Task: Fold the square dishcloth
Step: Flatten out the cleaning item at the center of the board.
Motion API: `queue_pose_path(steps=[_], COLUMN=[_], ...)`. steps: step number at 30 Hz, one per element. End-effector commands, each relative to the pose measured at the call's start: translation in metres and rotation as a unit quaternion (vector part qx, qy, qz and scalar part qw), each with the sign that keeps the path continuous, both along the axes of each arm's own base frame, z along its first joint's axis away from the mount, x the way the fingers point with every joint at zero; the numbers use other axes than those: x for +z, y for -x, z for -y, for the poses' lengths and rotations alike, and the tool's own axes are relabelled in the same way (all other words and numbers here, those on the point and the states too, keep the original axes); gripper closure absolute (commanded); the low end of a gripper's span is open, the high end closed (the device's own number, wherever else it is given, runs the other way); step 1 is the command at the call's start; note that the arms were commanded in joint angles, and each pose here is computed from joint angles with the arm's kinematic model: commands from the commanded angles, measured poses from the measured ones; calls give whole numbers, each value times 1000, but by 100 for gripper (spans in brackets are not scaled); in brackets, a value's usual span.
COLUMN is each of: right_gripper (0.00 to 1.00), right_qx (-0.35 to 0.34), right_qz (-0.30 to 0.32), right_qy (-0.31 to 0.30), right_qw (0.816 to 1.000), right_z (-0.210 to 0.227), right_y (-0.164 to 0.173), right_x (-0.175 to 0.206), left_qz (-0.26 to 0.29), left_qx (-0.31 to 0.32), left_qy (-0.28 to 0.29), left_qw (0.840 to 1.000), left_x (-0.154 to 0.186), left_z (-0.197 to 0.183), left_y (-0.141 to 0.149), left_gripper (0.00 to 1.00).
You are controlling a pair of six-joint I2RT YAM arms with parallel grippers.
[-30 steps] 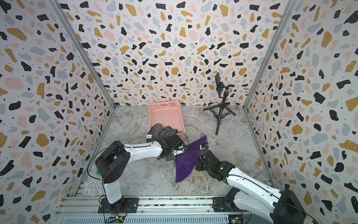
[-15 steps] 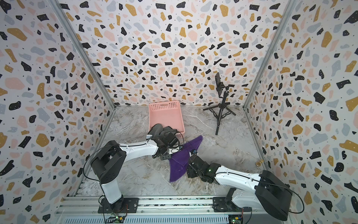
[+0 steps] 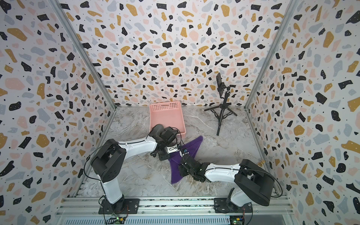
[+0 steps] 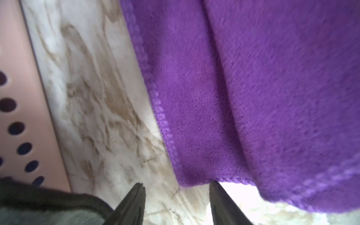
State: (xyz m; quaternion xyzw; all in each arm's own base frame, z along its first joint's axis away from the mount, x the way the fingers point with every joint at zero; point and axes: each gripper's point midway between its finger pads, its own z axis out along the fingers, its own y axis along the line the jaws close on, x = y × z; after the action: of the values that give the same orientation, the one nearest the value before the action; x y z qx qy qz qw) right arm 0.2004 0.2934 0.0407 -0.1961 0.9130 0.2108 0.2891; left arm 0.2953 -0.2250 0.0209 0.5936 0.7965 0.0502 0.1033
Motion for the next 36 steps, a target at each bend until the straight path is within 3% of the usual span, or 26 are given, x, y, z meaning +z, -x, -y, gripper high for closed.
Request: queue_pose_path(steps=[1,6,15,27,36], right_gripper=[65,100,100,100,100], right_qx=[-10,-30,-76,-212,-215], right_qz=[16,31,60,66,-11], right_qy=[16,22,32,147,169], right_qw=[1000,999,995,964,962], right_z=[0,17,63,202,210], right_y=[-5,-3,3,37,61], right_x=[7,15,44,68,44], left_qz=[-9,-1,24,81,151], left_qx=[5,9,2,0,-5], left_qy=[-8,-13,-47,-73,-94], left_qw=[1000,1000,999,994,984], left_x=[-4,-4,-10,-3,15], left_z=[2,4,-1,-5,-8], left_y=[-1,-7,-11,-35,-60], left_gripper=[43,44,46,47,48])
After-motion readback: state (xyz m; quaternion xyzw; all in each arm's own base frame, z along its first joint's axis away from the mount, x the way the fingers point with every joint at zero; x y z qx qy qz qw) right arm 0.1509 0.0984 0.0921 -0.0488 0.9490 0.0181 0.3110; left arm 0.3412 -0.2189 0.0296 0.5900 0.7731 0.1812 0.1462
